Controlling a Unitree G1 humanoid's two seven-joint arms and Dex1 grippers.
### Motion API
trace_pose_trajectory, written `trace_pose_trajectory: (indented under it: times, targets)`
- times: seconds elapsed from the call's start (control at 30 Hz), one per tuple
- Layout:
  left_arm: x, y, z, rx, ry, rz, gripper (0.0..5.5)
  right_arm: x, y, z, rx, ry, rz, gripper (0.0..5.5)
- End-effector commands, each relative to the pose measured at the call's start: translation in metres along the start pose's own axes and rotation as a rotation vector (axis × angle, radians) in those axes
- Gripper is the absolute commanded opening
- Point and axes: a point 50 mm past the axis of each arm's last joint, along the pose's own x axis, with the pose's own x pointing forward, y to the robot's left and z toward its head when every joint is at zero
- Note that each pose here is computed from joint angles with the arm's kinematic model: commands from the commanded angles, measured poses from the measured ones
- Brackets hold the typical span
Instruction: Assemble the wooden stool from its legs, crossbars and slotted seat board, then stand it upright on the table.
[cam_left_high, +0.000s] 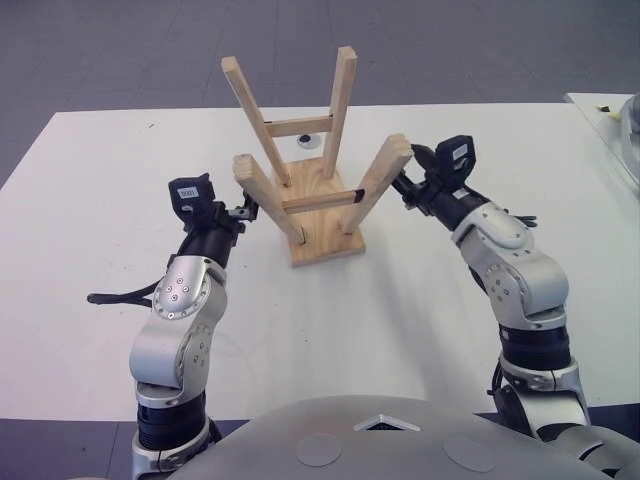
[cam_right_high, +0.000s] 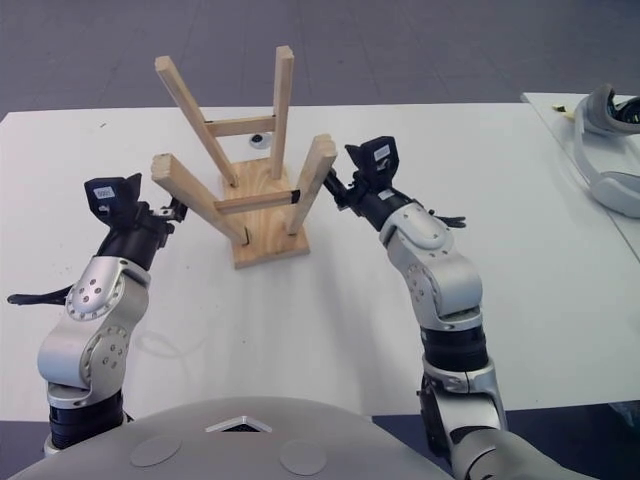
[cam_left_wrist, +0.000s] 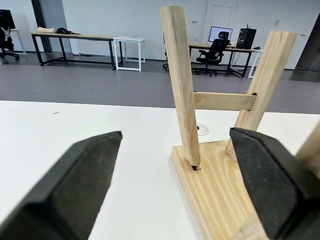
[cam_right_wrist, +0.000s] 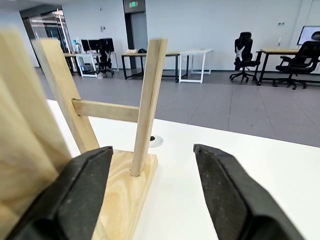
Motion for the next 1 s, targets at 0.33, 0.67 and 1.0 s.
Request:
trace_pose_trajectory:
  times: [0.33, 0.67, 1.0]
  targets:
    - [0.029, 0.063, 0.127, 0.196, -0.350, -0.049, 4.00, 0.037, -0.035, 0.113, 0.120, -0.415, -0.083, 3.05]
    - [0.030, -0.041, 0.178, -0.092, -0.519, -0.429, 4.00, 0.009, 0.022, 0.174, 0.357, -0.710, 0.291, 3.05]
    - [0.016, -0.037, -0.031, -0.350, 0.324, -0.370, 4.00, 0.026, 0.027, 0.016, 0.243, 0.152, 0.190, 3.05]
